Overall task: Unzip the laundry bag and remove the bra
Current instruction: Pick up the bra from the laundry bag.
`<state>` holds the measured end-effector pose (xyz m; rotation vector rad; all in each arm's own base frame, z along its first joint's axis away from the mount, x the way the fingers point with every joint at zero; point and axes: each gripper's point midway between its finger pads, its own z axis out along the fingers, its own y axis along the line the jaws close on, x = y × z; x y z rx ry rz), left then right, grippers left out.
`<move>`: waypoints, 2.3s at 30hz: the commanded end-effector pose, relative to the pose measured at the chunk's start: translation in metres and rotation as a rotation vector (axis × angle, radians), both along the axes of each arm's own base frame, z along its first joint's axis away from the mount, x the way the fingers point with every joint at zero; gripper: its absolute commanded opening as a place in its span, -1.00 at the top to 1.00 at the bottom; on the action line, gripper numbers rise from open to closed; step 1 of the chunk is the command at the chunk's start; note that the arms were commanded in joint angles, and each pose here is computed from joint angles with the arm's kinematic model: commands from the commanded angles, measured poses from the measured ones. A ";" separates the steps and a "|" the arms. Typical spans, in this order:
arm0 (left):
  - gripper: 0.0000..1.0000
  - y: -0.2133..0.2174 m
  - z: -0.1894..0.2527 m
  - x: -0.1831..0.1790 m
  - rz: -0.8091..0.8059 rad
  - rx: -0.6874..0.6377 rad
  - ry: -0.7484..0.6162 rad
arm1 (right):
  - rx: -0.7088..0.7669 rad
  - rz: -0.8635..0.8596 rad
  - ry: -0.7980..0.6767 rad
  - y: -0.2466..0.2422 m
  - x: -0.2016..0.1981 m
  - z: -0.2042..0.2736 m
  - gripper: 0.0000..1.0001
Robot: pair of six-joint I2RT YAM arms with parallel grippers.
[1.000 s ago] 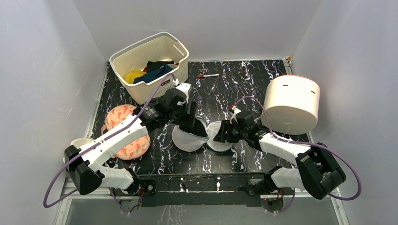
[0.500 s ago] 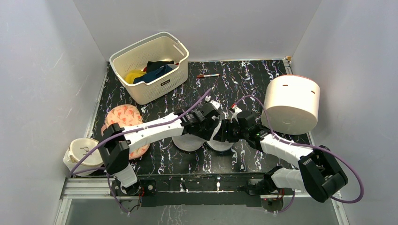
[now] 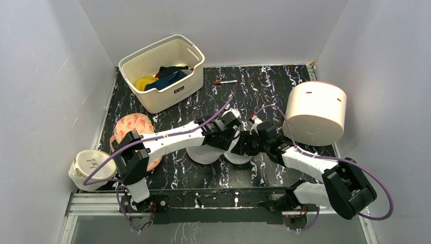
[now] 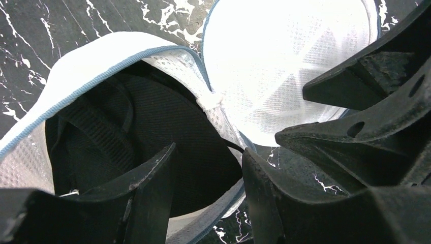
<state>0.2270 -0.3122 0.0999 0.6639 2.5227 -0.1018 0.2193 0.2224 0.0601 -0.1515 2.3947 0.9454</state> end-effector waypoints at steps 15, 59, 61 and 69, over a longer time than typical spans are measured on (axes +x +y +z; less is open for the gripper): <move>0.03 0.002 0.003 0.015 0.072 0.015 -0.065 | 0.036 0.027 -0.065 0.008 0.007 0.015 0.05; 1.00 0.020 0.095 0.016 0.072 -0.167 -0.234 | 0.018 0.028 -0.055 0.009 0.011 0.008 0.06; 1.00 0.020 0.111 0.015 0.058 -0.225 -0.270 | 0.012 0.025 -0.059 0.008 0.012 0.010 0.06; 1.00 0.025 0.174 0.003 0.016 -0.407 -0.347 | 0.003 0.021 -0.064 0.009 0.018 0.010 0.06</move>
